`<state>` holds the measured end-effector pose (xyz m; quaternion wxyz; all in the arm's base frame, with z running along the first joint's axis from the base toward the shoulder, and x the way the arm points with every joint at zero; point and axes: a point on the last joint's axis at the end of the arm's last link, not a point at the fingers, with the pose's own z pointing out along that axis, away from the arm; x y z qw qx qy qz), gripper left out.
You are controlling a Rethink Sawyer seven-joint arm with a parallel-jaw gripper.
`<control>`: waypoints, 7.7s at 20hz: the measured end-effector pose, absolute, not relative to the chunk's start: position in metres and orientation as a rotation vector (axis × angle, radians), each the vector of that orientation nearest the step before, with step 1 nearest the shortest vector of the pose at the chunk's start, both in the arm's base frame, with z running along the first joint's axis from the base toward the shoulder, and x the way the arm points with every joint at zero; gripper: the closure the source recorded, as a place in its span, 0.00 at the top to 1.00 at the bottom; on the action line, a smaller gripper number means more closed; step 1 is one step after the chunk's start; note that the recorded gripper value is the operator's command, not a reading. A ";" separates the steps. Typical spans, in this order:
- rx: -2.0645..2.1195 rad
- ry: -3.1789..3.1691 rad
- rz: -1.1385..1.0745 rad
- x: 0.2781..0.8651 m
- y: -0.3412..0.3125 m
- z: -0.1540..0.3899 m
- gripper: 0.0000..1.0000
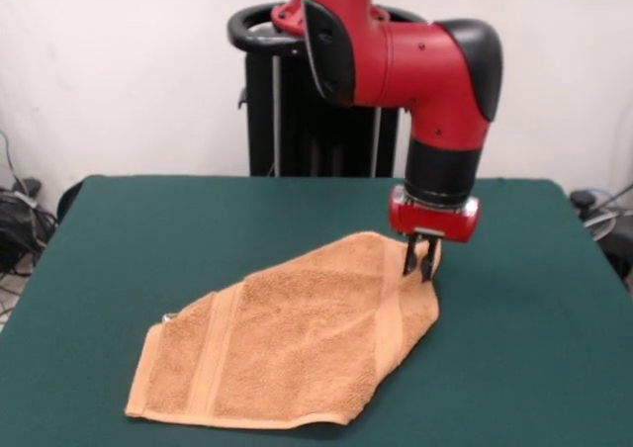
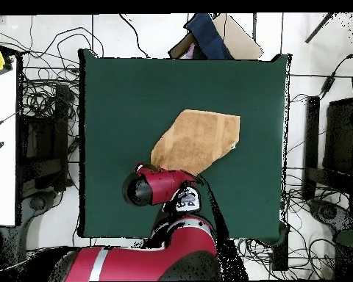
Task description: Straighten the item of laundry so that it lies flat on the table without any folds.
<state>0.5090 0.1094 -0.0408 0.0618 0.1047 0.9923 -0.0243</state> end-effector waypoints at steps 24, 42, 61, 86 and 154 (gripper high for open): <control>0.290 3.144 -0.053 0.408 0.082 -0.006 1.00; 0.349 3.024 0.041 0.445 0.124 0.037 1.00; 0.326 2.783 -0.152 0.508 0.160 0.028 1.00; 0.356 2.677 -0.593 0.528 0.166 0.013 1.00; 0.051 2.680 -1.102 0.561 0.180 -0.078 1.00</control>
